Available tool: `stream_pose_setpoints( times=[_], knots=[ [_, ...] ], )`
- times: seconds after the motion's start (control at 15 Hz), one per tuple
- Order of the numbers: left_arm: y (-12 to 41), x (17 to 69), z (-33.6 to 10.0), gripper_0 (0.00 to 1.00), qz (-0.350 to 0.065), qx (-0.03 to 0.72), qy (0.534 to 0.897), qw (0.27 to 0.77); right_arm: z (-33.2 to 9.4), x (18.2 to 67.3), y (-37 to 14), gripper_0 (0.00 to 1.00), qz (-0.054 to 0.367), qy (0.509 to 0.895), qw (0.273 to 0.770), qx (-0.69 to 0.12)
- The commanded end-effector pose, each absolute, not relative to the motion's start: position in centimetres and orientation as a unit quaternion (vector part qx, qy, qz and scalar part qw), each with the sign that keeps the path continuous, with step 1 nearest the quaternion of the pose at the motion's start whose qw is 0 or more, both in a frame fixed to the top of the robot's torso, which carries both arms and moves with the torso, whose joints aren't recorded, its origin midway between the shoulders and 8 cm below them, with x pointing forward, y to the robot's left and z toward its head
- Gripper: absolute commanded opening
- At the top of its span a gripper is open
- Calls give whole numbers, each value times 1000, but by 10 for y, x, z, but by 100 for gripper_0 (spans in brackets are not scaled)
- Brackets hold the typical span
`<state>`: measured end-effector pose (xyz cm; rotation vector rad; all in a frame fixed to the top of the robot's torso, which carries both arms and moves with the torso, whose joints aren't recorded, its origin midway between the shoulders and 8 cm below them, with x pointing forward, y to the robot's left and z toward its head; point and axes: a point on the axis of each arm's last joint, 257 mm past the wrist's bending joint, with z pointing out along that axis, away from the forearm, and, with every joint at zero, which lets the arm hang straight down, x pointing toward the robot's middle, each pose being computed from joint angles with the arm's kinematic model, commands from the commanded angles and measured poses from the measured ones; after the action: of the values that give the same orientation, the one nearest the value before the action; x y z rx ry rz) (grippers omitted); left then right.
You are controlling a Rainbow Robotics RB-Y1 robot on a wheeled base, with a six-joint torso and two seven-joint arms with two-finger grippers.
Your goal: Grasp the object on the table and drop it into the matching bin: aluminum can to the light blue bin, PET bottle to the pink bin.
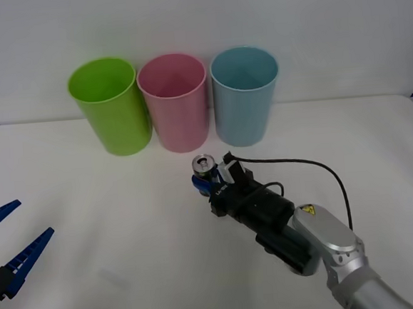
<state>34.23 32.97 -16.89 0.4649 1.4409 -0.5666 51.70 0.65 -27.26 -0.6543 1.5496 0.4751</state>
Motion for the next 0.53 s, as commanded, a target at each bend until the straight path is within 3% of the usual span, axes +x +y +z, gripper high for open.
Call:
stream_pose_setpoints(
  times=[0.07, 0.53],
  knots=[
    [330, 342, -169, 100, -253, 208, 645, 691, -251, 498, -26, 0, 202, 669, 662, -272],
    [330, 342, -169, 100, -253, 208, 645, 691, -187, 451, -118, 0, 182, 646, 702, -239]
  ],
)
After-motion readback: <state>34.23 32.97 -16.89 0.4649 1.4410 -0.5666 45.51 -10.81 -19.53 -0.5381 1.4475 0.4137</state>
